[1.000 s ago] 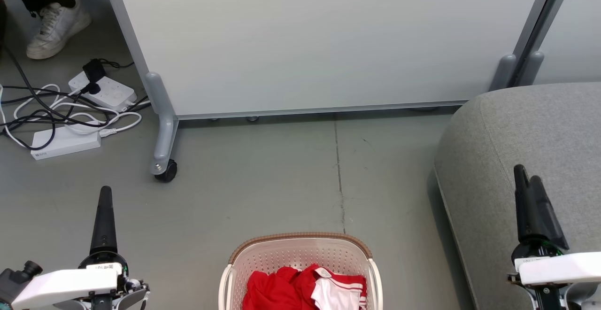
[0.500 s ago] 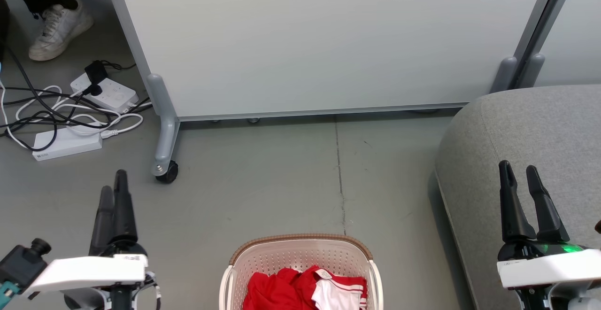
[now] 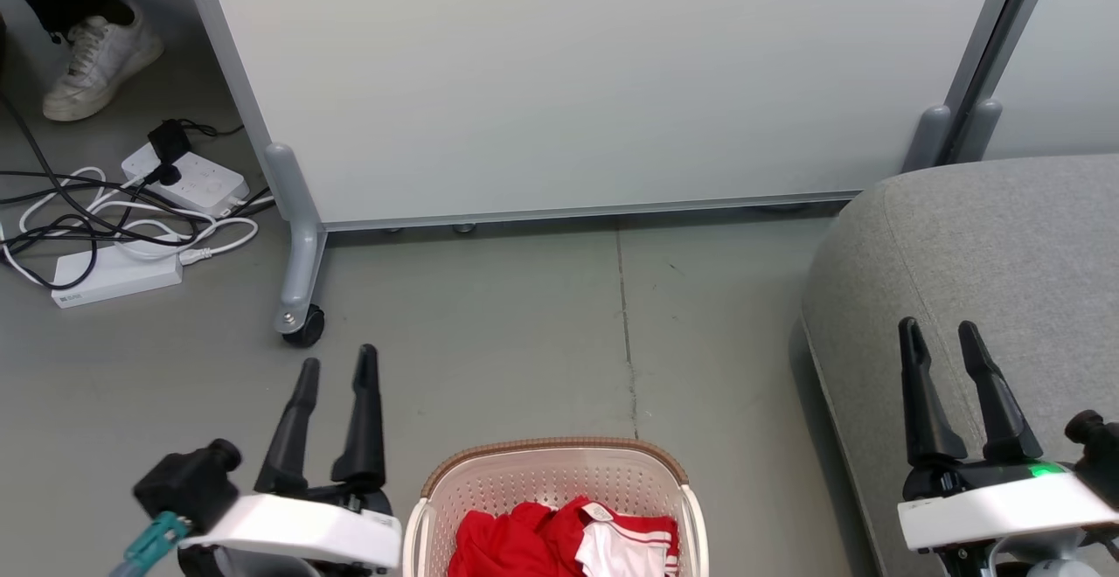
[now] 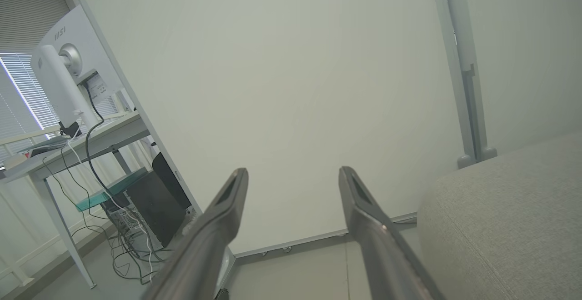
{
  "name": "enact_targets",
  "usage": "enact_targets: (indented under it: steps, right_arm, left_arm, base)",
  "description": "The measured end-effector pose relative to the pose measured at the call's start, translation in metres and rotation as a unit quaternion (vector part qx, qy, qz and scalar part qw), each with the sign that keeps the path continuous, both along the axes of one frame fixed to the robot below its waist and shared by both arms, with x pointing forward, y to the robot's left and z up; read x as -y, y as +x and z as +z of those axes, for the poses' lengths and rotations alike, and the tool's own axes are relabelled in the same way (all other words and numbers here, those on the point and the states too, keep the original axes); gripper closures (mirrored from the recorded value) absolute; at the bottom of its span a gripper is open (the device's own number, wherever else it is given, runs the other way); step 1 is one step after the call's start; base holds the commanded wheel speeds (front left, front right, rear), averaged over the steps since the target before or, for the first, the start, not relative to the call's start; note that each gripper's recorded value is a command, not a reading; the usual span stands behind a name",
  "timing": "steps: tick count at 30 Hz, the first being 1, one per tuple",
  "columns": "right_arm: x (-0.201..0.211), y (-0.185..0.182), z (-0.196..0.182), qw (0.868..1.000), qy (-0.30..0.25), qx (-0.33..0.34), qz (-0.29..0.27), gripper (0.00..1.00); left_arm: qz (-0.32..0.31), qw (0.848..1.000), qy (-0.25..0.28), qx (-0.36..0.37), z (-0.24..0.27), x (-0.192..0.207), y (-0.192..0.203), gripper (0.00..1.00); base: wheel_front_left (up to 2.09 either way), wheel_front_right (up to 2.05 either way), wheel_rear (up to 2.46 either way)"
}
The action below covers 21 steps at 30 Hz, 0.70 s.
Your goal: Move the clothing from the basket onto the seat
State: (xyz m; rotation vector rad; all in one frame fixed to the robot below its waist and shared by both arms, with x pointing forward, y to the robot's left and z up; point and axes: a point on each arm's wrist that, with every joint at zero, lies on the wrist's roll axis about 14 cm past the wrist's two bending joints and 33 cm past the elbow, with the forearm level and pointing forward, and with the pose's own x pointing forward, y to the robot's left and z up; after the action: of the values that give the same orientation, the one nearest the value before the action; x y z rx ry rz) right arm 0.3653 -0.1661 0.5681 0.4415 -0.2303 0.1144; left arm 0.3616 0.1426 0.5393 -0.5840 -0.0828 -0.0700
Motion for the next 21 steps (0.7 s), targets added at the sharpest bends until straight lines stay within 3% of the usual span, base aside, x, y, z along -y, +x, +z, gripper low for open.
enact_targets:
  steps: [6, 21]
  right_arm:
    - [0.001, 0.0, -0.018, 1.0, -0.003, -0.025, -0.003, 0.0]
    - [-0.007, 0.002, -0.027, 0.998, -0.056, -0.032, 0.002, 0.0]
  left_arm:
    - [-0.014, 0.997, 0.077, -0.009, -0.011, 0.02, -0.004, 0.0]
    - [-0.016, 0.984, 0.175, -0.025, -0.032, 0.038, -0.015, 0.0]
  base:
    - [0.0, 0.0, 0.0]
    - [0.0, 0.0, 0.0]
